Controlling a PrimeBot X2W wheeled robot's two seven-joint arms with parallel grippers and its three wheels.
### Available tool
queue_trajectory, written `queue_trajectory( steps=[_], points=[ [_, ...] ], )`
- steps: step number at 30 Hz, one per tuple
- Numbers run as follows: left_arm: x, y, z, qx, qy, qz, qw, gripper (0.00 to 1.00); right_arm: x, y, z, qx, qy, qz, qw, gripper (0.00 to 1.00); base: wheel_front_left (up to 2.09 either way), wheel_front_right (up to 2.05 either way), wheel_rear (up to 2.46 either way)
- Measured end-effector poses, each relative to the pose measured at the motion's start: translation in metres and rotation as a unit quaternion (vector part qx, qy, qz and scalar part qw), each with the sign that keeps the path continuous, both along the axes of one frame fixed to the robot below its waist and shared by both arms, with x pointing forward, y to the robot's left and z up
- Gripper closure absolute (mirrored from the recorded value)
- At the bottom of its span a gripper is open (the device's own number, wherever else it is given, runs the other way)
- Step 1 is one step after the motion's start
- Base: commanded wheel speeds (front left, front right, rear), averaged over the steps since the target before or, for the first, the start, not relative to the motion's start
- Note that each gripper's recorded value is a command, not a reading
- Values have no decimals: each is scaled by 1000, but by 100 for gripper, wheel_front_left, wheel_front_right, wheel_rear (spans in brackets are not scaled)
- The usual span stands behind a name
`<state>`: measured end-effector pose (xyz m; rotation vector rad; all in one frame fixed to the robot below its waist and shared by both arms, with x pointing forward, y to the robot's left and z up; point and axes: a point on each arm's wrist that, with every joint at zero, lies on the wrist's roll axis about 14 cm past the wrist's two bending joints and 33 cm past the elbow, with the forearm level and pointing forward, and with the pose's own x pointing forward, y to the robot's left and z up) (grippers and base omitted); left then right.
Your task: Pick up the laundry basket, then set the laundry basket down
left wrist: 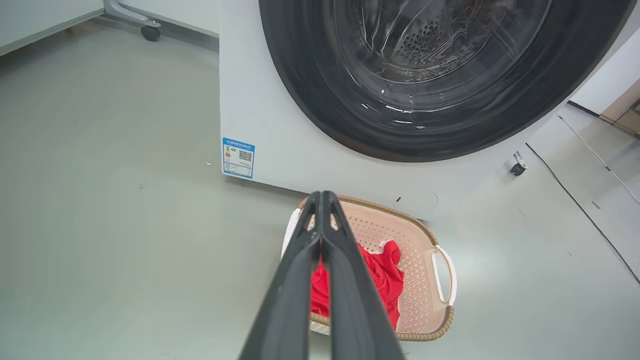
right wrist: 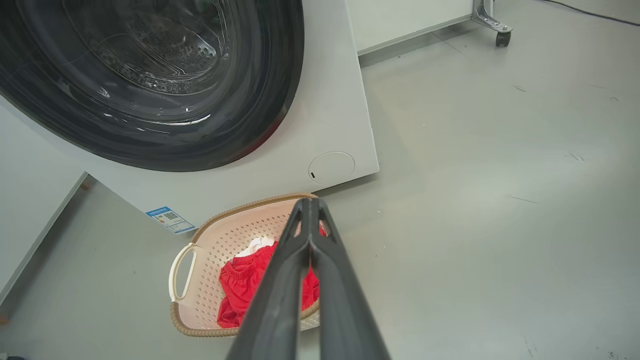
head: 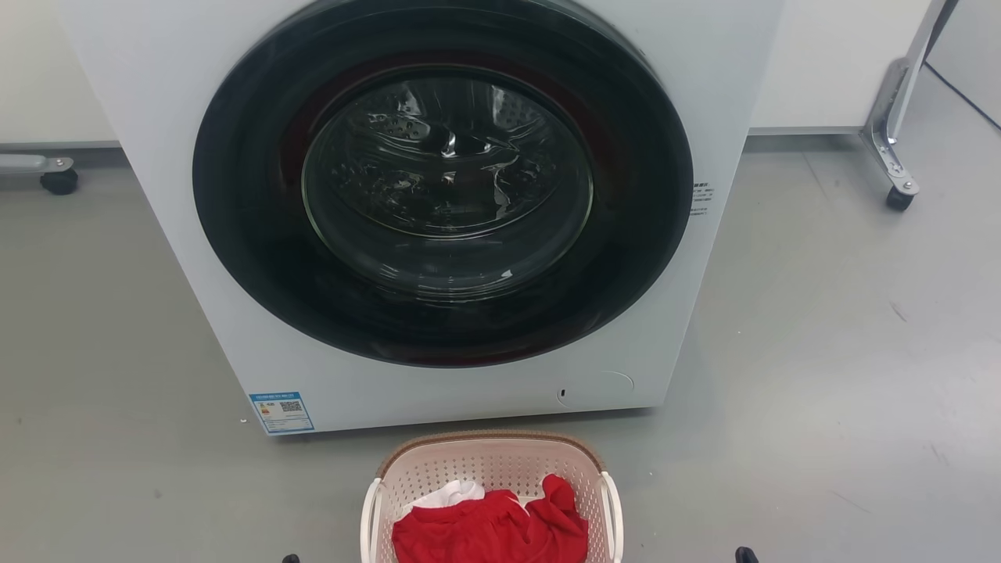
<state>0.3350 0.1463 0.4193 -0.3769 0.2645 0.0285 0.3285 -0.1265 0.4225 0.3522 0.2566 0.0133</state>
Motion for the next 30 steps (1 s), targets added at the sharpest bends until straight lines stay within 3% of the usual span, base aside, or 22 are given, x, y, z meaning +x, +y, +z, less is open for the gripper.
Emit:
queue_trajectory(
  steps=[15,30],
  points=[
    [6,10,0,-100,18,36,994,100,8,-16,-1,101,25,-43,994,100,0,0,0],
    [14,17,6,-201,21,62,977,100,17,-29,4,205,31,-77,975,100,0,0,0]
  ],
)
